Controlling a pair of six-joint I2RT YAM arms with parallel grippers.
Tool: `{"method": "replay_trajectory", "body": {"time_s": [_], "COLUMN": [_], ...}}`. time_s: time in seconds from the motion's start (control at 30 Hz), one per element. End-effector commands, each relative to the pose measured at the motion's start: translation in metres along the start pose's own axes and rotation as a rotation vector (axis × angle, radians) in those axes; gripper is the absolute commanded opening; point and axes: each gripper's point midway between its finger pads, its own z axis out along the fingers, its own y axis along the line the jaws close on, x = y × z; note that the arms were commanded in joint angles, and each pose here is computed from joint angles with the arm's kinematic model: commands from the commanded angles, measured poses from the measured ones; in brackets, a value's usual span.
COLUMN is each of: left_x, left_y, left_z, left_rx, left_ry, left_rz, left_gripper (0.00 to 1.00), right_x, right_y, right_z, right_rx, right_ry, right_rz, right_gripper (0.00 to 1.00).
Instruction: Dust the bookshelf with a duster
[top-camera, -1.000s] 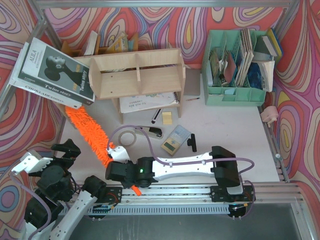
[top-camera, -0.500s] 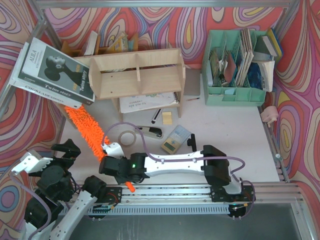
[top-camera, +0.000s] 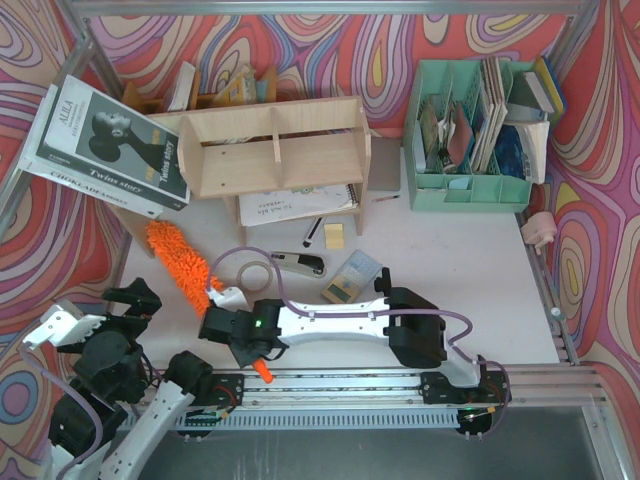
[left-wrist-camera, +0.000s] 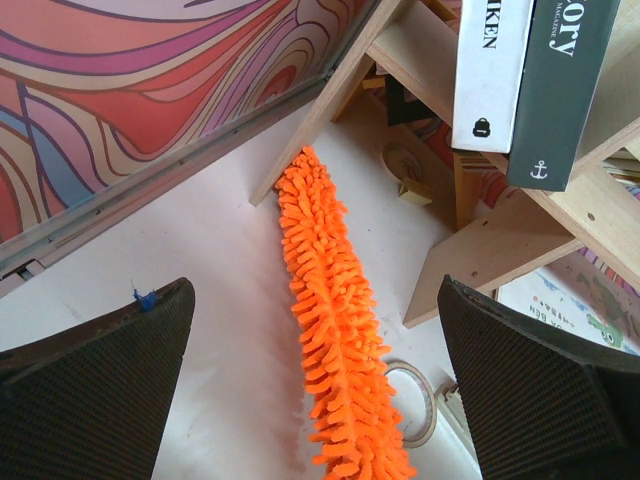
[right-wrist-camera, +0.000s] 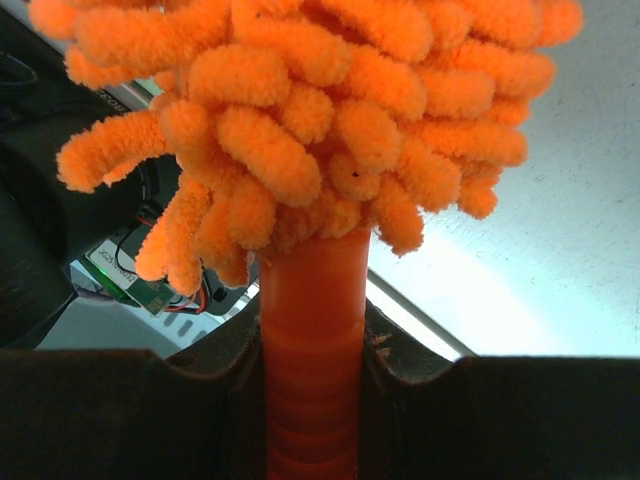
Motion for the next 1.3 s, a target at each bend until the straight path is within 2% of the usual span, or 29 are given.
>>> {"method": "replay_trajectory", "body": {"time_s": [0.0, 0.2, 0.37, 0.57, 0.67, 0.77, 1.07, 1.27], "left_x": [-0.006, -0.005, -0.005, -0.006, -0.006, -0.006, -0.006, -0.006], "left_y": [0.006, 0.006, 0.006, 0.005, 0.006, 0.006, 0.005, 0.004], "left_z": [-0.001, -0.001, -0.001, -0.001, -0.001, -0.001, -0.001, 0.0], "left_rx": [-0.019, -0.019, -0.019, -0.018, -0.018, -0.019, -0.021, -0.023], "left_ry": [-0.025, -0.023, -0.023, -0.024, -0.026, -0.028, -0.027, -0.027], "left_rz": [-0.013, -0.011, -0.009, -0.011, -0.013, -0.011, -0.004, 0.005], "left_gripper": [0.98, 0.98, 0.98, 0.98, 0.98, 0.98, 0.98, 0.98], "right_x": [-0.021, -0.037, -0.045, -0.052, -0.046, -0.042, -0.043, -0.069], "right_y": [0.004, 0.013, 0.011, 0.016, 0.005, -0.011, -0.024, -0.011], "right_z": [-0.024, -0.06, -0.067, -0.052, -0.03, -0.017, 0.008, -0.017], "right_rx": [-0.03, -0.071, -0.058, -0.058, -0.057, -0.002, 0.068, 0.035], "right_ry": [-0.1, -0.302, -0.346, -0.298, -0.22, -0.194, -0.199, -0.273], "right_rz": [0.017, -0.003, -0.004, -0.015, 0.014, 0.021, -0.068, -0.089], "right_gripper": [0.0, 0.0, 0.0, 0.0, 0.0, 0.0, 0.0, 0.0]}}
